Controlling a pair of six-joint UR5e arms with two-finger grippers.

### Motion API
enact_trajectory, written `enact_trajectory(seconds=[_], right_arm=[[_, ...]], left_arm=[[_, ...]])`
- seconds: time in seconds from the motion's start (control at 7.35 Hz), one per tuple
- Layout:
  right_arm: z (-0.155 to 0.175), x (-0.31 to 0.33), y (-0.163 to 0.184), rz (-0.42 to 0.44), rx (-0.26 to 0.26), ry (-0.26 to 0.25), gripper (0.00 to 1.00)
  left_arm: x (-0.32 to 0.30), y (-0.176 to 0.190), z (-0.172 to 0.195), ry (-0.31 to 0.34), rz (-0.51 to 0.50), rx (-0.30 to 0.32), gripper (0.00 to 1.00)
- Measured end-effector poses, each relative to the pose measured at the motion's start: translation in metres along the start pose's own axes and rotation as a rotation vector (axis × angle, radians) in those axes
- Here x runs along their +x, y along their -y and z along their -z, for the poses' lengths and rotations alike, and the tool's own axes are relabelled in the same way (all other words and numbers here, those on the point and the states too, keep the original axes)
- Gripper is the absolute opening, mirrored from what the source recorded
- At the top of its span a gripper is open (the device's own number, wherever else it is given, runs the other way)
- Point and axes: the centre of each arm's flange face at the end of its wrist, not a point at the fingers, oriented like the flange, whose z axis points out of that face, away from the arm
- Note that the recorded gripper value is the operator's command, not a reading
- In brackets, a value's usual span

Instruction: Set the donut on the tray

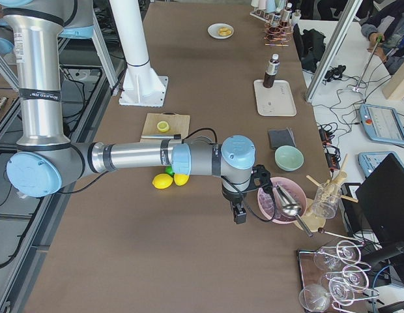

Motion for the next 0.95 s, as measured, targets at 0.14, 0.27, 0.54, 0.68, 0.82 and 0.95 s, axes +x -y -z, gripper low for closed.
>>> enact_trajectory(seconds=[0.14, 0.27, 0.54, 0.68, 0.82, 0.95], right_arm=[[0.0, 0.0, 0.0, 0.0, 0.001, 0.001, 1.0], [0.001, -0.001, 0.0, 0.0, 0.001, 0.0, 1.0], [0.0, 0.0, 0.0, 0.001, 0.001, 0.0, 1.0], [0.0, 0.0, 0.0, 0.001, 0.0, -0.001, 1.0], [0.002, -0.002, 0.0, 0.005, 0.003, -0.005, 1.0], [0.004, -0.003, 0.0, 0.008, 0.006, -0.009, 1.0]], left_arm=[[-0.001, 0.0, 0.002, 0.001, 0.003, 0.004, 0.98], [0.0, 0.001, 0.005, -0.002, 0.006, 0.013, 0.98], [-0.004, -0.006, 0.008, -0.004, 0.016, 0.02, 0.98], [-0.005, -0.008, 0.009, -0.006, 0.013, 0.028, 0.98], [-0.002, -0.009, 0.012, -0.008, 0.008, 0.037, 0.98], [0.005, -0.009, 0.02, -0.01, -0.01, 0.057, 0.98]])
